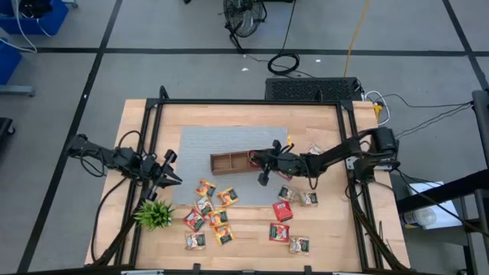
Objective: Pick & Place Tea
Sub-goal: Put the red tea bag into the wooden organizer
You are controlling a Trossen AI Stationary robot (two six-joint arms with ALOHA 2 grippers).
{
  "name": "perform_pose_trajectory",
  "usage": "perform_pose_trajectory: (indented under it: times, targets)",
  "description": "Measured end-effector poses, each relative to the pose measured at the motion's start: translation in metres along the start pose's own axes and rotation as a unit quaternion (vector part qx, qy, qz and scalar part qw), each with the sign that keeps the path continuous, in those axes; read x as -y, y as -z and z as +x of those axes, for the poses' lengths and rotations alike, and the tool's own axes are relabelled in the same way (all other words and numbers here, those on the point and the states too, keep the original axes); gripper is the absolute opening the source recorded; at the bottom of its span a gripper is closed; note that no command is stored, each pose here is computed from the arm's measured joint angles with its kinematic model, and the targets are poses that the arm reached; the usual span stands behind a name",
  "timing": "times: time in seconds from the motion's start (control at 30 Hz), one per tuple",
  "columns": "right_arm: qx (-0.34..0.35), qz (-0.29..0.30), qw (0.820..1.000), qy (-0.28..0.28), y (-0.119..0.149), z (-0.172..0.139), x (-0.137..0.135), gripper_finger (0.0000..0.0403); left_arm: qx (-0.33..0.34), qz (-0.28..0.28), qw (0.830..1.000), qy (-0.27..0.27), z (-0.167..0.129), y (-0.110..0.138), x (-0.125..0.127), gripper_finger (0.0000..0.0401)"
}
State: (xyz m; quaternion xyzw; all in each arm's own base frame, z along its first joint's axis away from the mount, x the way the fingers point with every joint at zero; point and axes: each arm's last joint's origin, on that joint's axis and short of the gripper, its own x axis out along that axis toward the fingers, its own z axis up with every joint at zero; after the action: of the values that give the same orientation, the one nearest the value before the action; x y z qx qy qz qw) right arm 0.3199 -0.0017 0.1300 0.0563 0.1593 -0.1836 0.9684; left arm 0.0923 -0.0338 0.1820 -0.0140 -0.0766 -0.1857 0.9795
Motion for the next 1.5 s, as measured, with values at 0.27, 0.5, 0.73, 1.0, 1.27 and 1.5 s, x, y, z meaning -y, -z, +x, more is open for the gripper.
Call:
perform_pose_trajectory:
  times: [0.27, 0.5, 0.73, 1.0, 1.27, 1.5]
  targets:
    - [-0.004, -0.002, 1.000, 0.008, 0.009, 0.007, 0.004, 0.0030, 0.000, 0.000, 1.000, 0.000, 0.000, 0.000, 0.000, 0.0035]
    - [0.015, -0.019, 1.000, 0.002, 0.001, 0.003, 0.001, 0.0089, 0.000, 0.000, 1.000, 0.000, 0.000, 0.000, 0.000, 0.0035]
    - [0.028, -0.047, 0.997, 0.047, -0.005, 0.001, 0.003, 0.0136, 0.000, 0.000, 1.000, 0.000, 0.000, 0.000, 0.000, 0.0035]
    - [0.011, -0.078, 0.996, 0.048, -0.001, 0.000, 0.001, 0.0153, 0.000, 0.000, 1.000, 0.000, 0.000, 0.000, 0.000, 0.0035]
    - [0.000, -0.130, 0.991, 0.006, -0.035, -0.004, -0.003, 0.0158, 0.000, 0.000, 1.000, 0.000, 0.000, 0.000, 0.000, 0.0035]
    - [-0.197, -0.107, 0.964, -0.142, -0.127, 0.010, 0.017, 0.0160, 0.001, 0.000, 1.000, 0.000, 0.000, 0.000, 0.000, 0.0035]
